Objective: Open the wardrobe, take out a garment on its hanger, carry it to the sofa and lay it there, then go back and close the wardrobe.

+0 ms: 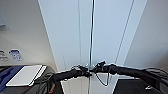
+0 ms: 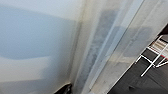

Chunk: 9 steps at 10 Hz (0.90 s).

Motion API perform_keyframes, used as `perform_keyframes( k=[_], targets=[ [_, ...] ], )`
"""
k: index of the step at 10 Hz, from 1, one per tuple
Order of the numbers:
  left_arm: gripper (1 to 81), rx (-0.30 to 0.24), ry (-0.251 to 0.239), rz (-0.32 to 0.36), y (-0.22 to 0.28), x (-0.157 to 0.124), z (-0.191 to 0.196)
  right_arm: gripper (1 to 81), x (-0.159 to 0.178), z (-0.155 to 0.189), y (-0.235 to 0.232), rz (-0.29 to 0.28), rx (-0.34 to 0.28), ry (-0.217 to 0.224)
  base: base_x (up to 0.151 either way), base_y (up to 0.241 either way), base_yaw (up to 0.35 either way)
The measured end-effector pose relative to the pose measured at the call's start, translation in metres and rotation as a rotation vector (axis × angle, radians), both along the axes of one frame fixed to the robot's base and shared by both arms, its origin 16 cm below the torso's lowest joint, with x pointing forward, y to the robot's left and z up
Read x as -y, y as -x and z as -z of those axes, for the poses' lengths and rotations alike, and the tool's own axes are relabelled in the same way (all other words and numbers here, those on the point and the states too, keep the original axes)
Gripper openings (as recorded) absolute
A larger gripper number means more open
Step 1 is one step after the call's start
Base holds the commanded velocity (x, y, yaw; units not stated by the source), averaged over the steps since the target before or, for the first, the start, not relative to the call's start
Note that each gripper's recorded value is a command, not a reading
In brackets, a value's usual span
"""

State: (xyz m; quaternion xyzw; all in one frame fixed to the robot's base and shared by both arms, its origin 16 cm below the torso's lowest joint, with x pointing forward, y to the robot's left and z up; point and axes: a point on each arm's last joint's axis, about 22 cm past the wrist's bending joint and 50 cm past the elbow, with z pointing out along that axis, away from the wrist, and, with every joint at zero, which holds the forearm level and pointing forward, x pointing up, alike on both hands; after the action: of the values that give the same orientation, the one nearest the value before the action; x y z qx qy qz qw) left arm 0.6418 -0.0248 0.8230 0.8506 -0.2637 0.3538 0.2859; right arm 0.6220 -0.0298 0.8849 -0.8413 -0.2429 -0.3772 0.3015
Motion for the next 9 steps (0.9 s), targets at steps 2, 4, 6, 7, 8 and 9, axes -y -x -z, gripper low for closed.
perform_keyframes(
  k=[2,4,6,7,8,9],
  targets=[
    [81.1,0.006,0.012,0.051,0.017,-0.001,-0.004,81.1,0.0,0.002,0.009,-0.014,0.014,-0.032,0.0,0.0,0.0],
    [81.1,0.003,0.025,0.093,0.037,-0.004,-0.004,81.1,0.001,0.004,0.016,-0.023,0.017,-0.049,0.0,0.0,0.0],
    [81.1,0.002,0.038,0.134,0.059,-0.01,-0.003,81.1,0.003,0.004,0.034,-0.05,0.009,-0.064,0.0,0.0,0.0],
    [81.1,-0.003,0.047,0.155,0.073,-0.014,-0.004,81.1,0.005,0.004,0.045,-0.066,0.004,-0.071,0.0,0.0,0.0],
    [81.1,-0.013,0.054,0.175,0.086,-0.02,-0.006,81.1,0.008,0.005,0.057,-0.083,-0.001,-0.076,0.0,0.0,0.0],
    [81.1,-0.025,0.061,0.195,0.101,-0.027,-0.007,81.1,0.01,0.004,0.069,-0.099,-0.005,-0.081,0.0,0.0,0.0]
  ],
)
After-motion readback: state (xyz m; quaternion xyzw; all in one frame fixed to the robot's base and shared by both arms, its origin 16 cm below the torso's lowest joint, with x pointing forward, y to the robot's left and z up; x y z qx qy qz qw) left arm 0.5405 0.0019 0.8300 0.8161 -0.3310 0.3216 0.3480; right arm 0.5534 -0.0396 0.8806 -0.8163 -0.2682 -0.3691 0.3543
